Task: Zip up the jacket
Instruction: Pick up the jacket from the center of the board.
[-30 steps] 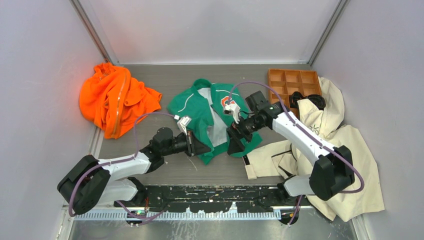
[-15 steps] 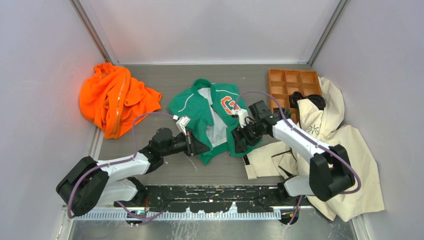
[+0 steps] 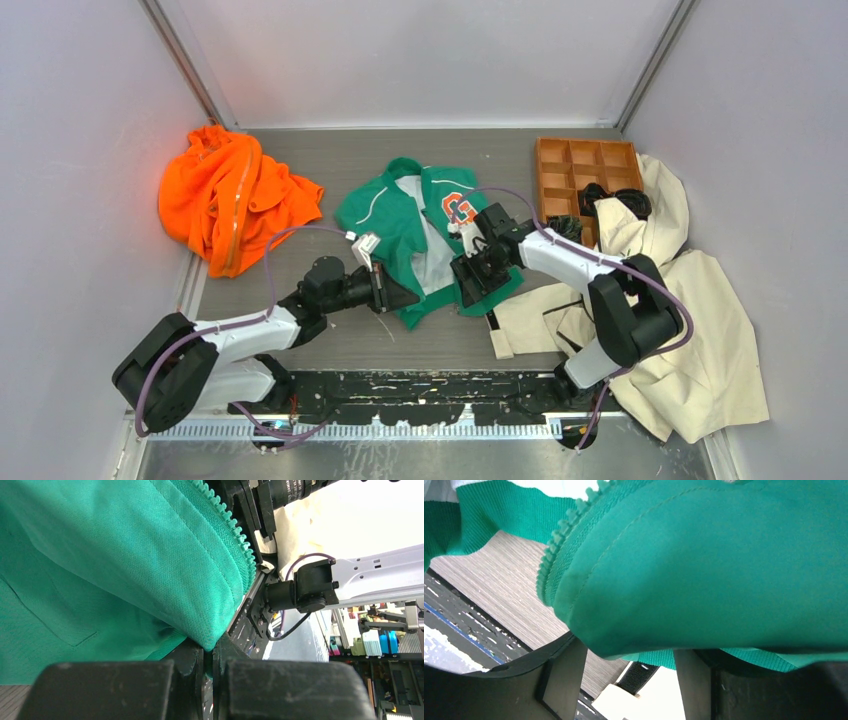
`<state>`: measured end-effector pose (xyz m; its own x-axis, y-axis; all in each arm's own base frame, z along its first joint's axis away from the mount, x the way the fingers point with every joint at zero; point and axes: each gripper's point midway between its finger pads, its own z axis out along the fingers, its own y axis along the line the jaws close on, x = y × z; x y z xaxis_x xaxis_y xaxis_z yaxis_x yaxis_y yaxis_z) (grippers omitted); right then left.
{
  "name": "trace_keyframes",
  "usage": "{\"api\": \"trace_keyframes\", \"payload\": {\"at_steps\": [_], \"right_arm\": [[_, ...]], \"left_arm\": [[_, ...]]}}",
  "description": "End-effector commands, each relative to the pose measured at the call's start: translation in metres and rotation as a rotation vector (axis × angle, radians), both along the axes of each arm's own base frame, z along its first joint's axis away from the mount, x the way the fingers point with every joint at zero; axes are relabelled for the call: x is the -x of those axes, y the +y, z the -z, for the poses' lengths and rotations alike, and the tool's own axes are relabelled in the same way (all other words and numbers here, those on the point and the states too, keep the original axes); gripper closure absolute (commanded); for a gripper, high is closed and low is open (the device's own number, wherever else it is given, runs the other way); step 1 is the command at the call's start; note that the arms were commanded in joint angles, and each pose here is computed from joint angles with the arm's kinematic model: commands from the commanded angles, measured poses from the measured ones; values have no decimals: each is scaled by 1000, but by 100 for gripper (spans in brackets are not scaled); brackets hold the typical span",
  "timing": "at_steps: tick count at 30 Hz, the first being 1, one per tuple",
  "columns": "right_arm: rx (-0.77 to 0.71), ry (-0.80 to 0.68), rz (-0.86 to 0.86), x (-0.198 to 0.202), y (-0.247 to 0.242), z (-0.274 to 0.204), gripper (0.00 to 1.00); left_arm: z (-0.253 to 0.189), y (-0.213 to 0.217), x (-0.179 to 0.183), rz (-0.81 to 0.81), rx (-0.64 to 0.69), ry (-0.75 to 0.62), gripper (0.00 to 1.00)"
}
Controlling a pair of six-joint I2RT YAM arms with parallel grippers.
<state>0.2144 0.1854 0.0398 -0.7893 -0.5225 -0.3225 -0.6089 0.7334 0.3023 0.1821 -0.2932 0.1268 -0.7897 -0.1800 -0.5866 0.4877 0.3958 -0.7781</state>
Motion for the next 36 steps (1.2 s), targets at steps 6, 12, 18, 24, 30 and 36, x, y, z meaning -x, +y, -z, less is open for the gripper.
{"api": "trace_keyframes", "payload": {"at_steps": [6,12,18,24,30,36], "right_arm": [[-13,-36,33,-24,15,-8,33],[14,-32,14,-22,19,-4,32],[14,-20,-5,-22,23,-2,49],[-27,-75,-37,-24,24,-14,79],[-151,-103,-155,-19,23,-45,92],[-319,-126,-326,-2,30,-85,95]], "left_arm": [[-14,-2,-10,-11,34,-66,100],[-12,-2,-9,-13,31,-64,100],[-11,-2,-10,-14,32,-60,100],[-9,-1,-8,-8,29,-62,100],[-20,-5,-5,36,53,-124,100],[-43,-12,-4,101,88,-237,100]]}}
